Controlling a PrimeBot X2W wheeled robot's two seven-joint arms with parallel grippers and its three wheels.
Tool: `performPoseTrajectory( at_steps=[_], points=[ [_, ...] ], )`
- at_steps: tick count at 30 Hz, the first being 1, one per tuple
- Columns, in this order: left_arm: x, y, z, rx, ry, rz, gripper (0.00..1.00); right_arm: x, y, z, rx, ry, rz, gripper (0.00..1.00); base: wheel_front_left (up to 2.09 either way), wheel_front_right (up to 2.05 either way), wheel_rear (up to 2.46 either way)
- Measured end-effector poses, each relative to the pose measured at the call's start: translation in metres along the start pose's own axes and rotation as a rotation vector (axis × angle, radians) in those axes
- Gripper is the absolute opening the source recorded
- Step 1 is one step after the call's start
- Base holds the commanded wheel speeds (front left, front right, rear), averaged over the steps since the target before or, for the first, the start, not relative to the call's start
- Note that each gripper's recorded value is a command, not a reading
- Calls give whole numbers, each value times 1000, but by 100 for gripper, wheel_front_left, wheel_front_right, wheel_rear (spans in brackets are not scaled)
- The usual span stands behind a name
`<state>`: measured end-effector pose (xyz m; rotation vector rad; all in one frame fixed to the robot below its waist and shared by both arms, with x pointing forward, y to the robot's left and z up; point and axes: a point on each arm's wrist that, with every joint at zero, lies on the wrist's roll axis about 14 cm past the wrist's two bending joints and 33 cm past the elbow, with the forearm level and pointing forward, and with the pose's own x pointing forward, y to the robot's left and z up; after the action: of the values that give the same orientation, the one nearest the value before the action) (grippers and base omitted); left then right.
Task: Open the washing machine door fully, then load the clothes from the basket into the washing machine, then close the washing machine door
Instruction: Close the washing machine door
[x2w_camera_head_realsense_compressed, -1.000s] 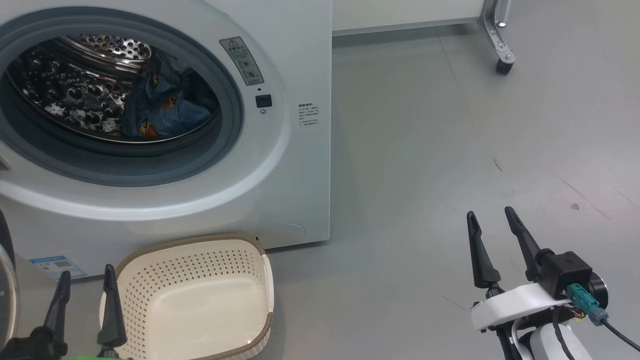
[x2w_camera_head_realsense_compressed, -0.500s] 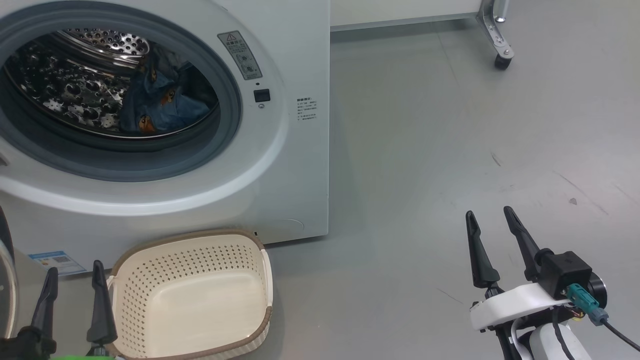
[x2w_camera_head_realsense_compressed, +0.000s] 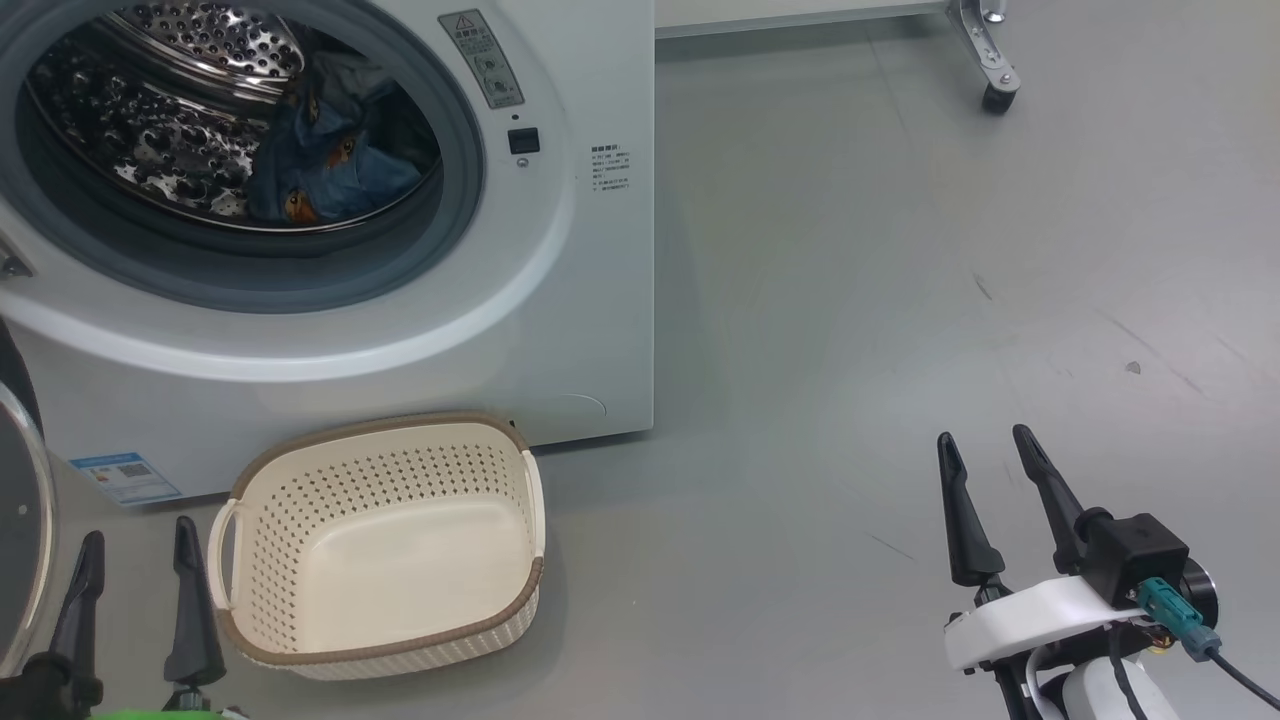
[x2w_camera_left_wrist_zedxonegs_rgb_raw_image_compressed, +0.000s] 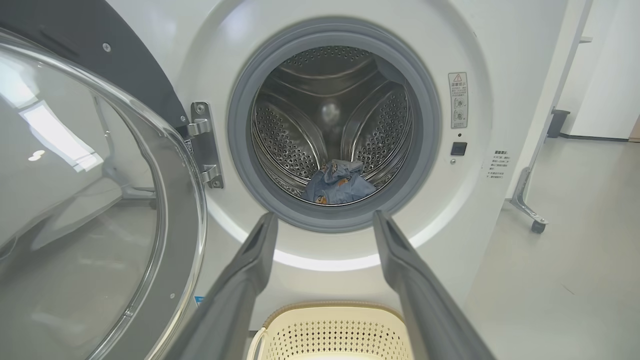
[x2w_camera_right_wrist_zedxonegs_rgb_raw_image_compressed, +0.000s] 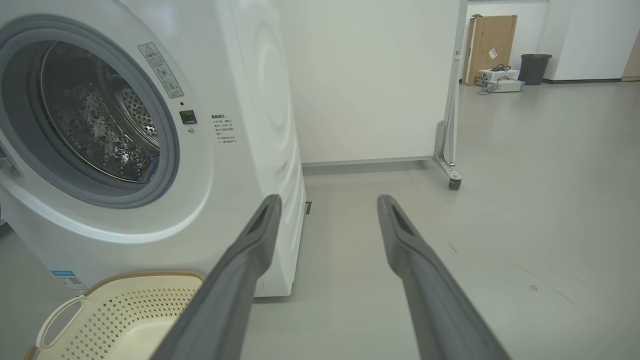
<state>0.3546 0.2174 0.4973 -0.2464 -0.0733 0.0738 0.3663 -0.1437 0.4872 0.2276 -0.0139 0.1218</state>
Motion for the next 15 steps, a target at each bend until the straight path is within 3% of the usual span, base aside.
performPoseTrajectory(
  at_steps=[15],
  points=[
    [-2, 10, 7, 4, -21, 31, 100, 3, 4, -4, 5, 9, 11, 100, -74, 74, 0]
  ],
)
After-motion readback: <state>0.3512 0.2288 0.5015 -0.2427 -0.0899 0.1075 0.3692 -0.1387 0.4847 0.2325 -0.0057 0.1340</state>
